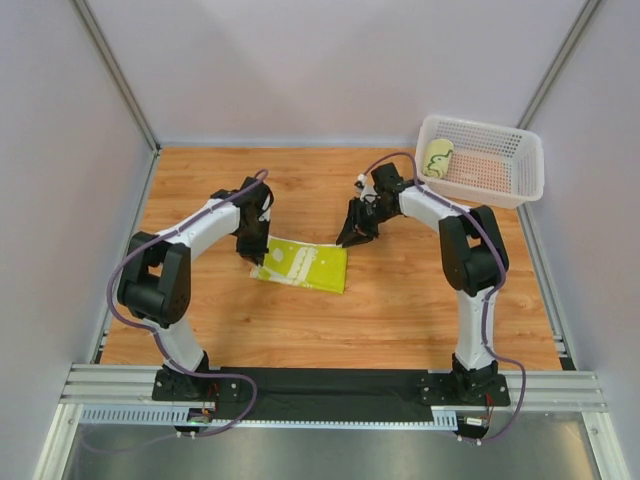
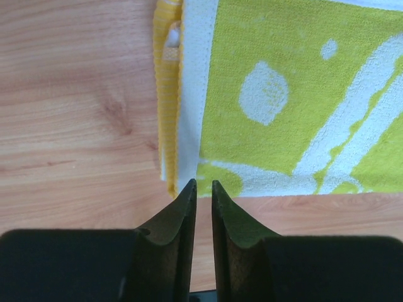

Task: Roll the towels
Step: Fold the towel

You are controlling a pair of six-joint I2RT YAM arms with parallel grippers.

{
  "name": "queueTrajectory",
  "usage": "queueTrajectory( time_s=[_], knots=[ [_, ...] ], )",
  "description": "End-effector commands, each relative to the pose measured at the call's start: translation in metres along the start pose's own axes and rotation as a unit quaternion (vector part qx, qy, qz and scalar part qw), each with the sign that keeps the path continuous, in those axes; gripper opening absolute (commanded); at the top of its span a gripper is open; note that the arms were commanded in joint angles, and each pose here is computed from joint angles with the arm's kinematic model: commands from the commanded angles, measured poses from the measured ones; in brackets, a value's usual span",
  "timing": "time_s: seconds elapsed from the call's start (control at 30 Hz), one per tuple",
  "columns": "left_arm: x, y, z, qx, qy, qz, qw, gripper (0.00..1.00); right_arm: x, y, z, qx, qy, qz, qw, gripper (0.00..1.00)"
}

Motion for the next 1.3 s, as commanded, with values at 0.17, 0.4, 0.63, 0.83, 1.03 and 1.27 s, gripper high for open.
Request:
queueTrajectory(
  time_s=[0.17, 0.4, 0.63, 0.83, 1.03, 1.27],
  knots=[
    [-0.005, 0.0, 0.01, 0.006, -0.008, 0.007, 1.0, 0.19, 0.012, -0.022, -0.033, -0.005, 0.012, -0.025, 1.0, 0.17],
    [-0.008, 0.003, -0.019, 0.01, 0.025, 0.006, 1.0, 0.18, 0.006, -0.053, -0.033, -0.035, 0.007, -0.046, 0.998, 0.12],
    [-0.004, 0.011, -0.039, 0.042, 0.046, -0.001, 0.998, 0.18, -0.024, -0.076, -0.029, -0.064, 0.016, -0.06, 0.996, 0.08],
    [0.016, 0.015, -0.025, 0.072, 0.027, -0.009, 0.997, 0.17, -0.045, -0.068, -0.003, -0.081, -0.001, -0.048, 0.996, 0.16],
    [0.025, 0.01, 0.015, 0.078, -0.018, -0.007, 0.997, 0.27, -0.042, -0.034, 0.035, -0.091, -0.051, -0.006, 0.994, 0.49],
    [0.038, -0.017, 0.119, 0.155, -0.161, -0.059, 0.973, 0.38, -0.041, 0.0, 0.084, -0.091, -0.2, 0.069, 0.973, 0.73]
  ],
)
Point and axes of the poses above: each gripper's point midway between its finger pads, its own z axis back along the fingers, its own y axis along the line the jaws close on, x = y × z, the point moved 9 cm from there along z, back along the fingers, and after that the axes turned 12 degrees about -z, right-handed, at the moved point
